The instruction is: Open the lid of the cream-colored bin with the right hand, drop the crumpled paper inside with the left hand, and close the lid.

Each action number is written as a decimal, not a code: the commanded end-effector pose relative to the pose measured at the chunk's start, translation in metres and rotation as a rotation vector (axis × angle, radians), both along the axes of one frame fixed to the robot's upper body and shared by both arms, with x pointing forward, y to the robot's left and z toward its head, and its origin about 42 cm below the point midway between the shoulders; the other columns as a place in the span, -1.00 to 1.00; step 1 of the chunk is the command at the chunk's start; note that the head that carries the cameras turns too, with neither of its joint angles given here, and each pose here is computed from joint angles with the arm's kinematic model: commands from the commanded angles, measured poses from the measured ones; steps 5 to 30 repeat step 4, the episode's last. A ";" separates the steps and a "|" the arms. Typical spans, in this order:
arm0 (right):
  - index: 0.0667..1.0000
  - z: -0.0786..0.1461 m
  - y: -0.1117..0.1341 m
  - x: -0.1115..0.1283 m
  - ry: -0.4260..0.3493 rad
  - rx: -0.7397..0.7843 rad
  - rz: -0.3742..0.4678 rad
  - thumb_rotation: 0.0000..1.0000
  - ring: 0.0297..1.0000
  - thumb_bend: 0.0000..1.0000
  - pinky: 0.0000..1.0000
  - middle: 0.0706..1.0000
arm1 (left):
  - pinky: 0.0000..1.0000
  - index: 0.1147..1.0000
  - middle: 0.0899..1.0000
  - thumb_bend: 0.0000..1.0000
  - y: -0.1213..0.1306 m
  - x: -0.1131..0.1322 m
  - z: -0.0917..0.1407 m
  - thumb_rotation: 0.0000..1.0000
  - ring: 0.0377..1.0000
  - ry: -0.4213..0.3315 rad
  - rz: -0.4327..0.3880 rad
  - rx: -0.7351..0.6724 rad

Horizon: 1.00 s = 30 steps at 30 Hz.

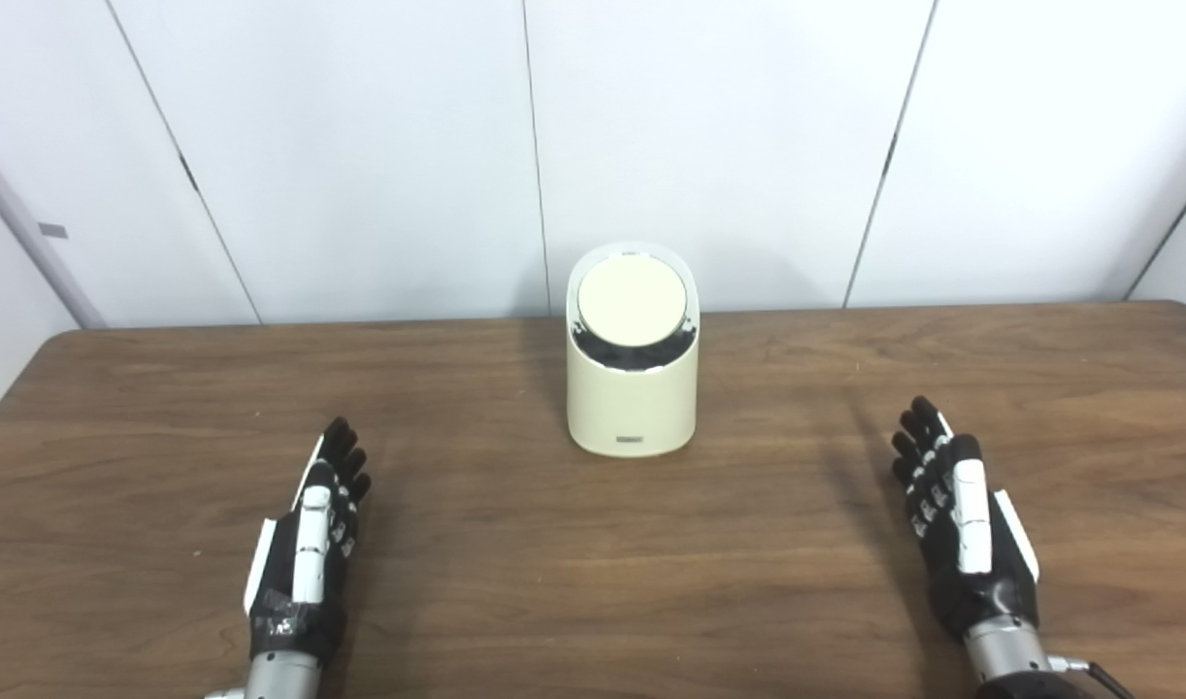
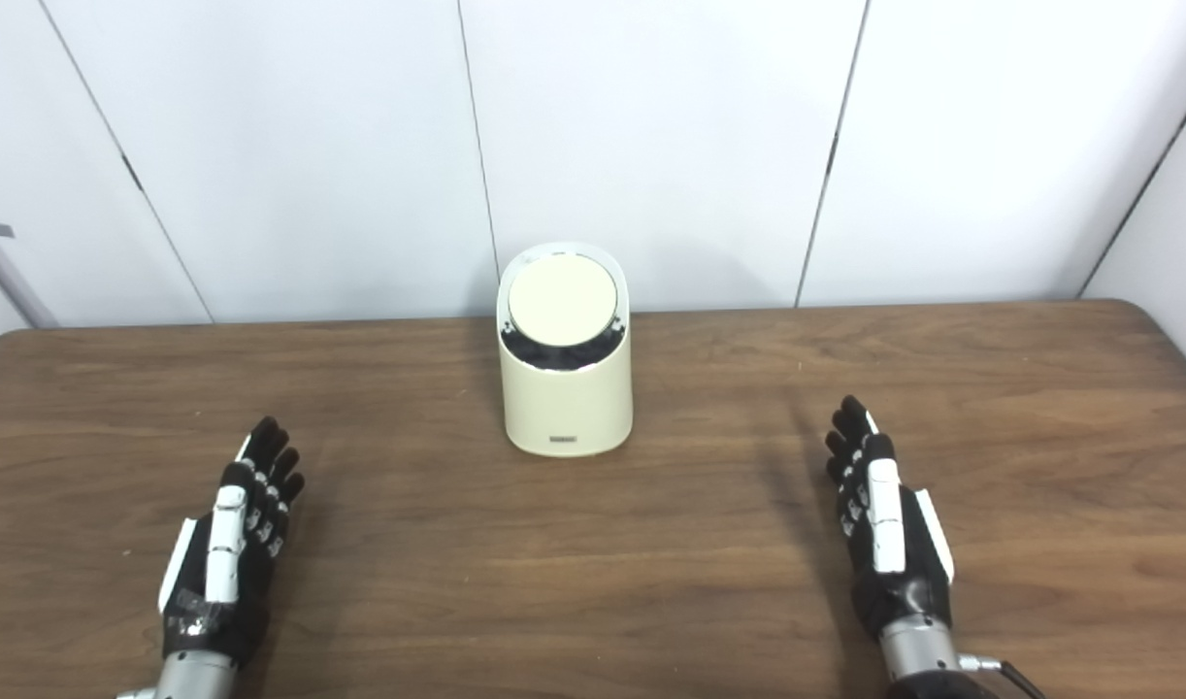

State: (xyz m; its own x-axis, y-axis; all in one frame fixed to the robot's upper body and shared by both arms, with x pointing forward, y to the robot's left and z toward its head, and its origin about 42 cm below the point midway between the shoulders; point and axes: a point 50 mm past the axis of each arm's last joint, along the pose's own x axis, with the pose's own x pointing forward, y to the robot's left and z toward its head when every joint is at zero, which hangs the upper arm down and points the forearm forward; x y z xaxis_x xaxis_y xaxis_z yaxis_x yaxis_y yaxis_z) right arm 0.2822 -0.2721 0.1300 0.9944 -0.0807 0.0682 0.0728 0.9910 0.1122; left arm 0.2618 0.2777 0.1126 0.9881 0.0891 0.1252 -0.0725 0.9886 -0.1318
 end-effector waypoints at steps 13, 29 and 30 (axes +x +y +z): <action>0.90 0.016 0.000 0.005 -0.067 0.002 0.010 1.00 0.95 -0.01 1.00 0.94 | 1.00 1.00 1.00 -0.05 0.001 -0.011 -0.010 0.80 1.00 0.020 0.013 0.000; 0.90 0.016 0.000 0.005 -0.067 0.002 0.010 1.00 0.95 -0.01 1.00 0.94 | 1.00 1.00 1.00 -0.05 0.001 -0.011 -0.010 0.80 1.00 0.020 0.013 0.000; 0.90 0.016 0.000 0.005 -0.067 0.002 0.010 1.00 0.95 -0.01 1.00 0.94 | 1.00 1.00 1.00 -0.05 0.001 -0.011 -0.010 0.80 1.00 0.020 0.013 0.000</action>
